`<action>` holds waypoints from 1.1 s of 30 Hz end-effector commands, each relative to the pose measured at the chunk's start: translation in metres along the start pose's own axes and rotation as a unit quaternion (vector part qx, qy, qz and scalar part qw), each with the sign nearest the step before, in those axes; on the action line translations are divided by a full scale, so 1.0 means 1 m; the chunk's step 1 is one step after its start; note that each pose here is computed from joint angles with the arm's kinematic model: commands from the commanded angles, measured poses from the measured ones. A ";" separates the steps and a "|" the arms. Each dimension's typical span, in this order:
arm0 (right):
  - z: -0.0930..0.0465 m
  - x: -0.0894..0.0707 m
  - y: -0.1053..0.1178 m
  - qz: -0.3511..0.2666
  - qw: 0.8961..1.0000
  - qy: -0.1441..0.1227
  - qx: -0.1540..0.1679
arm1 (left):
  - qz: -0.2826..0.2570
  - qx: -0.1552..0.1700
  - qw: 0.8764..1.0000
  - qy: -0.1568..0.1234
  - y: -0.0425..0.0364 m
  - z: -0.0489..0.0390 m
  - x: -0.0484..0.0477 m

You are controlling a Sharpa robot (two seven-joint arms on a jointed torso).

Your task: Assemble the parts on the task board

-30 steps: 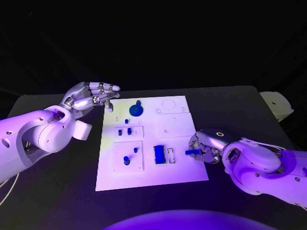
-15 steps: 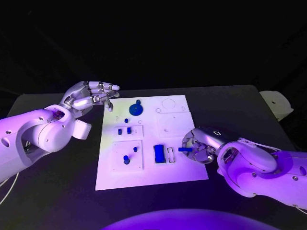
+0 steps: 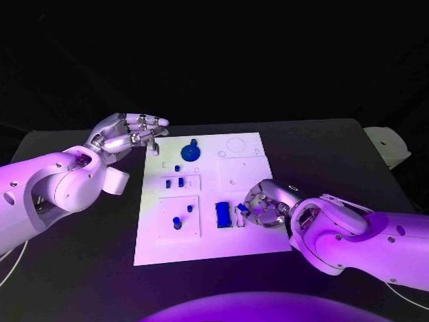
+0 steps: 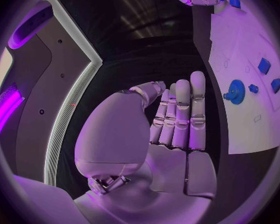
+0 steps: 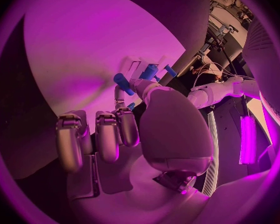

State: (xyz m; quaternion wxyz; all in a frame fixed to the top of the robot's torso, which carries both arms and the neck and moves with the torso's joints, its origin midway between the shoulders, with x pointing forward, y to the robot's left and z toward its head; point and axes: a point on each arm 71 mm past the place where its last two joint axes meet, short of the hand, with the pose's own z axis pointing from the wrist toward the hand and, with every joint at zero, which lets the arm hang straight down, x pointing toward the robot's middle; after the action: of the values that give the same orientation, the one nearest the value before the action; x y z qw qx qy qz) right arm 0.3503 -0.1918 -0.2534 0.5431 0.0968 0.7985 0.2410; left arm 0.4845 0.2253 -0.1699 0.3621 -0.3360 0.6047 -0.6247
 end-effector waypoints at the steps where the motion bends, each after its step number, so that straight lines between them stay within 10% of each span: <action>1: 0.001 0.006 -0.001 0.014 0.999 0.025 0.016 | -0.002 0.003 1.000 0.012 -0.0011 0.0008 0.0035; 33: 0.006 0.010 -0.002 0.002 0.999 0.031 0.019 | -0.002 0.002 1.000 0.015 -0.0010 0.0014 0.0048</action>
State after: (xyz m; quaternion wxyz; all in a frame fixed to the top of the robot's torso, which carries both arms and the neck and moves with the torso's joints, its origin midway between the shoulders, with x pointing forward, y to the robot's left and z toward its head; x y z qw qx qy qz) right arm 0.3521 -0.1873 -0.2624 0.5158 0.1136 0.8155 0.2364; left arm 0.4842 0.2229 -0.1700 0.3585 -0.3333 0.6071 -0.6259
